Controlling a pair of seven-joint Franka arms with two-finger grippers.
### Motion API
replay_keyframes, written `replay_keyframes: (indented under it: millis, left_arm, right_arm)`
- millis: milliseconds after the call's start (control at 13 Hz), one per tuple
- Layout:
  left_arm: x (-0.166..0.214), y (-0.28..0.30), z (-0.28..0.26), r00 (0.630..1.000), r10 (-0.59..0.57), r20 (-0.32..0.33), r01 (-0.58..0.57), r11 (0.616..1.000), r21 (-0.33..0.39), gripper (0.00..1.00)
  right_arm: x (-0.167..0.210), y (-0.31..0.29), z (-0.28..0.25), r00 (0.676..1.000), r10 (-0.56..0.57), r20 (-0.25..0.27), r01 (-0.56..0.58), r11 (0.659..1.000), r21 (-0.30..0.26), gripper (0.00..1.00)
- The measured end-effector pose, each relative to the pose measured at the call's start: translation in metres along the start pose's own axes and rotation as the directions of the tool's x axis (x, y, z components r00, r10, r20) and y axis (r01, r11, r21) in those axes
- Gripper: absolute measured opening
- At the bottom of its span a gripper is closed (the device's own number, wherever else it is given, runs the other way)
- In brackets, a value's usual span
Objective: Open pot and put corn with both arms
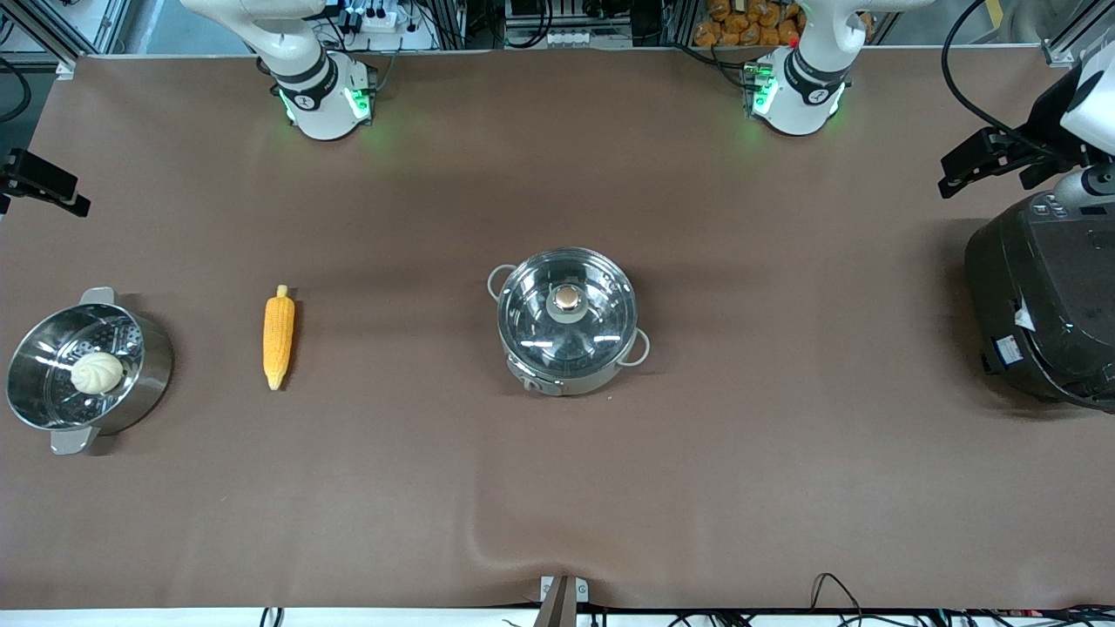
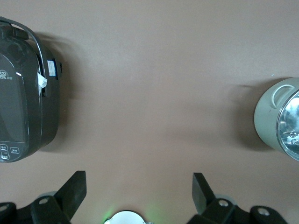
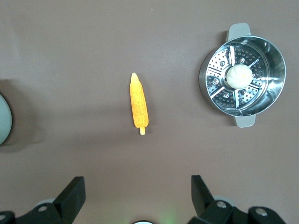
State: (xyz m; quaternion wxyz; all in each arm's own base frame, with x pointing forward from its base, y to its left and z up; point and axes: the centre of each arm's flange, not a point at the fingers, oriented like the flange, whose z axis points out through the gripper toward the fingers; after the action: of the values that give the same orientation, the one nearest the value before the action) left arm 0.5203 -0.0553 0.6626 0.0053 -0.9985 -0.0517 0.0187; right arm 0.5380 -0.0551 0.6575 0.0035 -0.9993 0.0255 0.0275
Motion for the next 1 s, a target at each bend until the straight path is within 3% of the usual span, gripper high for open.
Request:
replay_keyframes:
  millis: [538, 769, 1000]
  left_arm:
    - [-0.004, 0.036, 0.002, 0.997, 0.073, 0.000, -0.073, 0.997, 0.012, 1.00]
    - [-0.002, 0.117, 0.034, 0.990, 0.142, 0.010, -0.142, 0.990, 0.013, 1.00]
    - [-0.002, 0.218, 0.089, 0.991, 0.131, -0.005, -0.131, 0.991, 0.018, 1.00]
  right_arm:
    - [0.000, 0.000, 0.000, 1.000, 0.000, 0.001, 0.000, 1.000, 0.000, 1.00]
    - [0.001, 0.000, 0.000, 1.000, 0.000, -0.006, 0.000, 1.000, 0.000, 1.00]
    - [0.001, 0.000, 0.000, 1.000, 0.000, -0.008, 0.000, 1.000, 0.000, 1.00]
